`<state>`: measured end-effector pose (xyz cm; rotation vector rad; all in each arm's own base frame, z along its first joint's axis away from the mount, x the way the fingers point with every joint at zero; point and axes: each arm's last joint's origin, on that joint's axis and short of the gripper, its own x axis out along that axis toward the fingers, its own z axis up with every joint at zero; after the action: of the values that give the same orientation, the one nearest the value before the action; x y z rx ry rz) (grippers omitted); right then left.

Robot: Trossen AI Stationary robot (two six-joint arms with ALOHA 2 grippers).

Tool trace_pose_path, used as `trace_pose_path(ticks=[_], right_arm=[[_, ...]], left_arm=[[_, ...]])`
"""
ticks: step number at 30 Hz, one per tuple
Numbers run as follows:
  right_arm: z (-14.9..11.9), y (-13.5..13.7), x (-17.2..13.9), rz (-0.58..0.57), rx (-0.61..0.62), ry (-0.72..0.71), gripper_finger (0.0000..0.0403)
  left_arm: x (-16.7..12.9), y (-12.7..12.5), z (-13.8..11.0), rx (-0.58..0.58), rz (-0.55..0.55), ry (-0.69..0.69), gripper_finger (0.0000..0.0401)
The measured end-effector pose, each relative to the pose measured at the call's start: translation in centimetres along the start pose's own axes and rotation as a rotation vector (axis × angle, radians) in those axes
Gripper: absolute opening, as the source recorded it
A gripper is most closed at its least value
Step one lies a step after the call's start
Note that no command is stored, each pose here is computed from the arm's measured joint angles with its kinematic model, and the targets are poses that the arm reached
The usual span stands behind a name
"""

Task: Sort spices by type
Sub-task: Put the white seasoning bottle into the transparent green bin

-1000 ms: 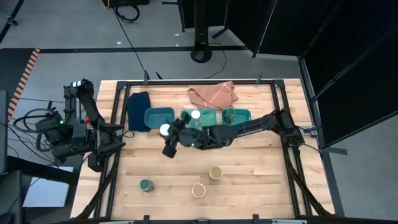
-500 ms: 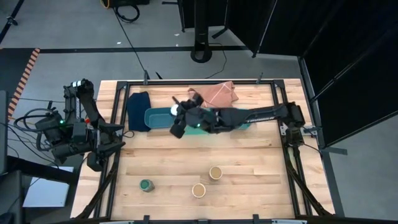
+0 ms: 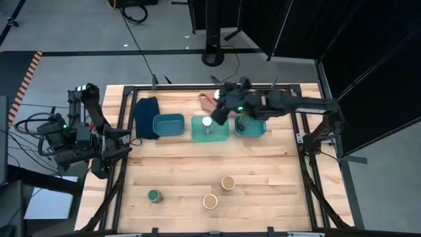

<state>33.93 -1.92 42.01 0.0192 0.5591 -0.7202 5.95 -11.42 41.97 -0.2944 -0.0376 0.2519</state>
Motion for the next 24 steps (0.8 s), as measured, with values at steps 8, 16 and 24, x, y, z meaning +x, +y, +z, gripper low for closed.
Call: trace_pose_path(ticks=[8, 16, 24], right_arm=[[-2.6, -3.2, -4.0, -0.102, -0.011, 0.148, 0.0237], [-9.1, -1.6, -3.5, -0.068, 0.094, 0.146, 0.0199], [-12.4, -0.2, -2.6, 0.052, 0.118, 0.085, 0.0182]], left_arm=[[0.0, 0.4, 0.3, -0.005, 0.001, 0.000, 0.0308], [0.0, 0.5, 0.3, -0.002, 0.002, 0.000, 0.0308], [0.0, 0.5, 0.3, -0.003, 0.002, 0.000, 0.0308]])
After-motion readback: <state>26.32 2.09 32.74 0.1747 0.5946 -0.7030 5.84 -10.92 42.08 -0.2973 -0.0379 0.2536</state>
